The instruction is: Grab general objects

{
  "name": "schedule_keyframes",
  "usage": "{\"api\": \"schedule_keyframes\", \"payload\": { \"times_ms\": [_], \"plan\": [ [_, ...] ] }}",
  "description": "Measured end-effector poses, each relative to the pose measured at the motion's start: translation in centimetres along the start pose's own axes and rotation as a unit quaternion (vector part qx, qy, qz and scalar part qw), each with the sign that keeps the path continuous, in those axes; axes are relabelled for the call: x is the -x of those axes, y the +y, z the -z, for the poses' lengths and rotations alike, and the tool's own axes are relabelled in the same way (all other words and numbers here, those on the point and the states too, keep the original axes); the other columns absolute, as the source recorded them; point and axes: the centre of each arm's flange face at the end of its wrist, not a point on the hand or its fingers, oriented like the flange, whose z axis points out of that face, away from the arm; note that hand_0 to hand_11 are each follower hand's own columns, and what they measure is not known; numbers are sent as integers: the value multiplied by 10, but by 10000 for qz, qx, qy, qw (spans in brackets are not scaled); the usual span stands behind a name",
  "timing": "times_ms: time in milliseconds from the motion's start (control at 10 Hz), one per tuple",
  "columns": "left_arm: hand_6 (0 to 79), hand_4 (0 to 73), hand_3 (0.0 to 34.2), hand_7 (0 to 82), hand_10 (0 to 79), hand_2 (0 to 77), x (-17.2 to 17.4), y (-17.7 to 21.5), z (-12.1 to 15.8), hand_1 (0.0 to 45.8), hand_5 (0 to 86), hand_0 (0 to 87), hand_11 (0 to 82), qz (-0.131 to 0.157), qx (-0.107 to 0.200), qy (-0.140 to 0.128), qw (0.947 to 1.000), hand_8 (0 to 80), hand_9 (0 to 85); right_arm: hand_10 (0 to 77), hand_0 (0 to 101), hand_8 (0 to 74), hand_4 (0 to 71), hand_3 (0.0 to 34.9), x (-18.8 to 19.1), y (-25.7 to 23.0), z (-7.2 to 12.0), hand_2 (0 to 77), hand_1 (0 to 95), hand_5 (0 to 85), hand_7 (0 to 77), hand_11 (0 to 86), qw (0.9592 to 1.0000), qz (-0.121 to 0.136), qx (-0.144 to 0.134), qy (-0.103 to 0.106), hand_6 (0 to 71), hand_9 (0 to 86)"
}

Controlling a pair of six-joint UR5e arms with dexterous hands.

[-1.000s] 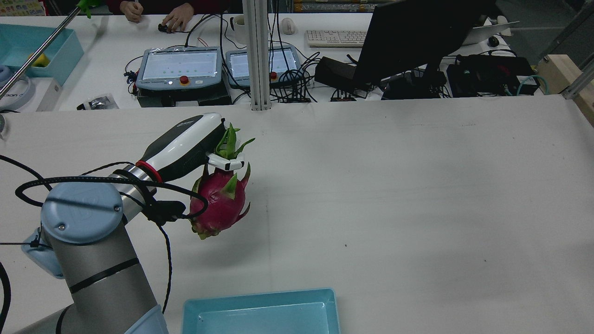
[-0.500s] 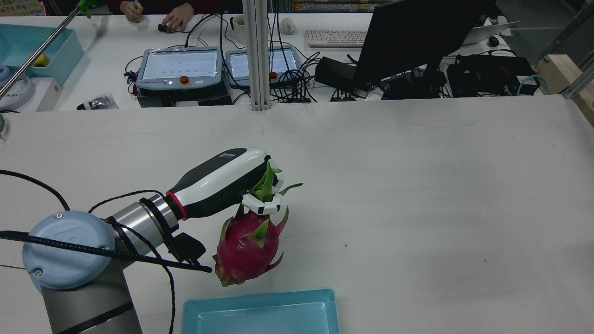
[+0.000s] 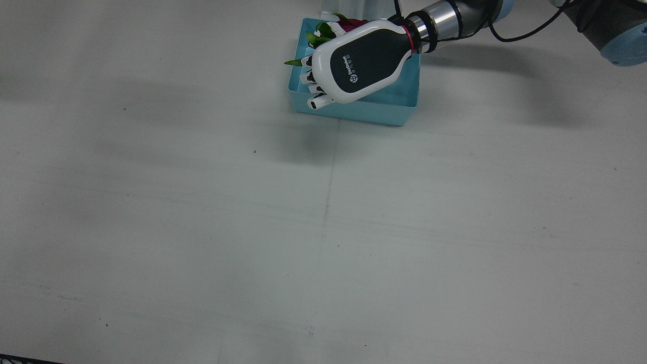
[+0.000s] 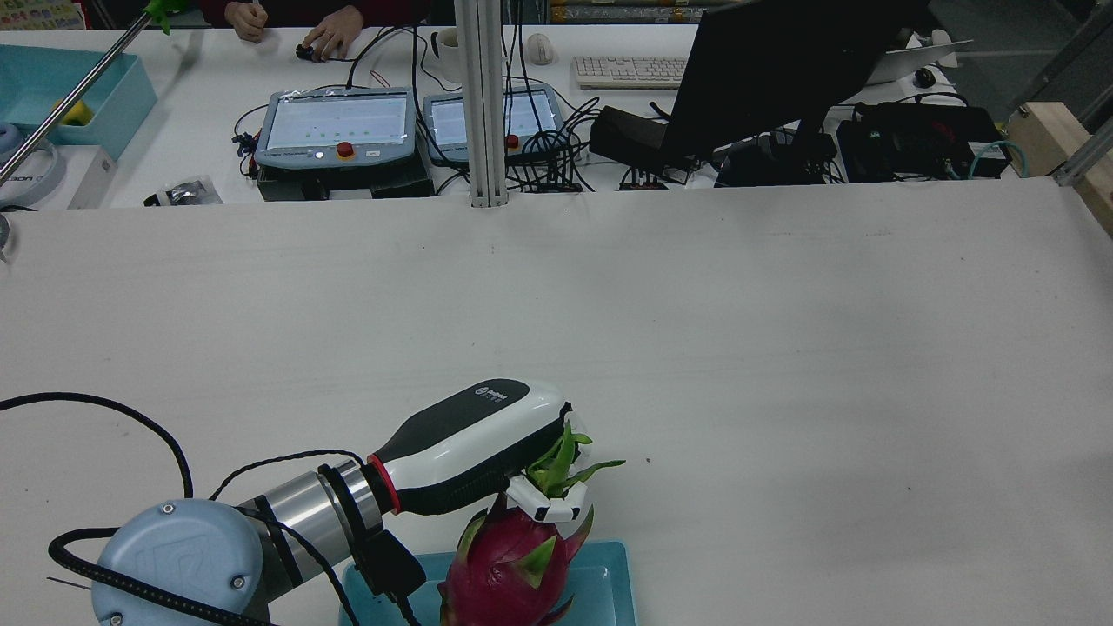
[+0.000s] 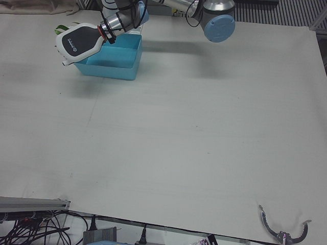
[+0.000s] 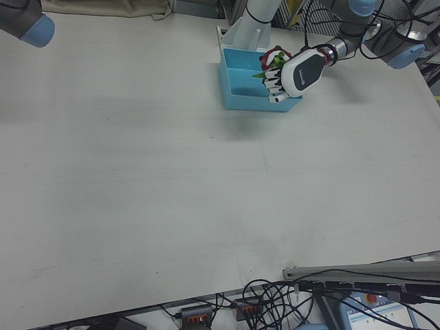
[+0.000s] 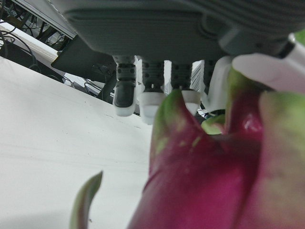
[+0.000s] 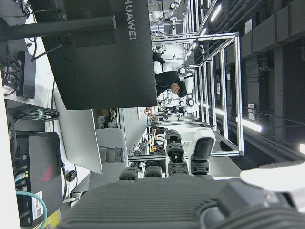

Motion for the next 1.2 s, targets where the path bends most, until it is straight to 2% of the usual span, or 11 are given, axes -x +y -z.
{"api": "schedule_keyframes", "payload": {
  "times_ms": [200,300,400,500,600,700,800,900,1000,1100,1200],
  "plan": [
    [704,698,0,704,142,551,5,3,1,11,807,215,704,-13,166,-143,9998,704,704,0,1,0,0,0,0,0,0,16,60,742,0,11,10000,-1,0,0,0,16],
    [704,698,0,660,142,436,6,4,1,5,780,322,704,-22,230,-211,9995,671,698,0,1,0,0,0,0,0,0,16,60,742,0,11,10000,1,0,0,0,16],
    [704,698,0,660,142,436,7,5,2,5,780,322,704,-27,283,-269,9992,671,698,0,1,0,0,0,0,0,0,16,60,742,0,11,10000,3,0,0,0,16],
    [545,704,0,475,142,158,7,5,3,0,502,456,475,-35,308,-310,9990,502,502,0,1,0,0,0,0,0,0,16,60,742,0,11,10000,5,0,0,0,16],
    [453,682,0,376,142,44,7,5,3,5,93,459,355,-42,316,-333,9989,398,409,0,1,0,0,0,0,0,0,16,60,742,0,11,10000,5,0,0,0,11],
    [349,600,0,273,142,16,6,4,4,5,11,474,355,-49,315,-346,9989,284,311,0,1,0,0,0,0,0,0,16,60,742,0,11,10000,6,0,0,0,11],
    [235,507,0,174,142,16,5,3,4,5,16,474,213,-54,307,-358,9989,153,207,0,0,0,0,0,0,0,0,16,60,742,0,11,10000,6,0,0,0,11],
    [76,393,0,98,142,16,5,2,4,5,16,476,213,-62,294,-375,9988,153,207,0,0,0,0,0,0,0,0,16,60,742,0,11,10000,6,0,0,0,11],
    [11,262,0,98,142,16,5,-1,4,5,16,475,185,-77,266,-399,9988,22,27,0,1,0,0,0,0,0,0,16,60,742,0,11,10000,4,0,0,0,11],
    [11,87,0,98,142,16,5,-9,4,5,16,474,185,-115,193,-425,9988,22,27,0,1,0,0,0,0,0,0,16,60,742,0,11,10000,1,0,0,0,11],
    [16,49,0,98,142,16,3,-30,2,5,16,474,153,-196,40,-453,9988,11,11,0,1,0,0,0,0,0,0,16,60,742,0,11,10000,0,-2,0,0,16]
  ]
}}
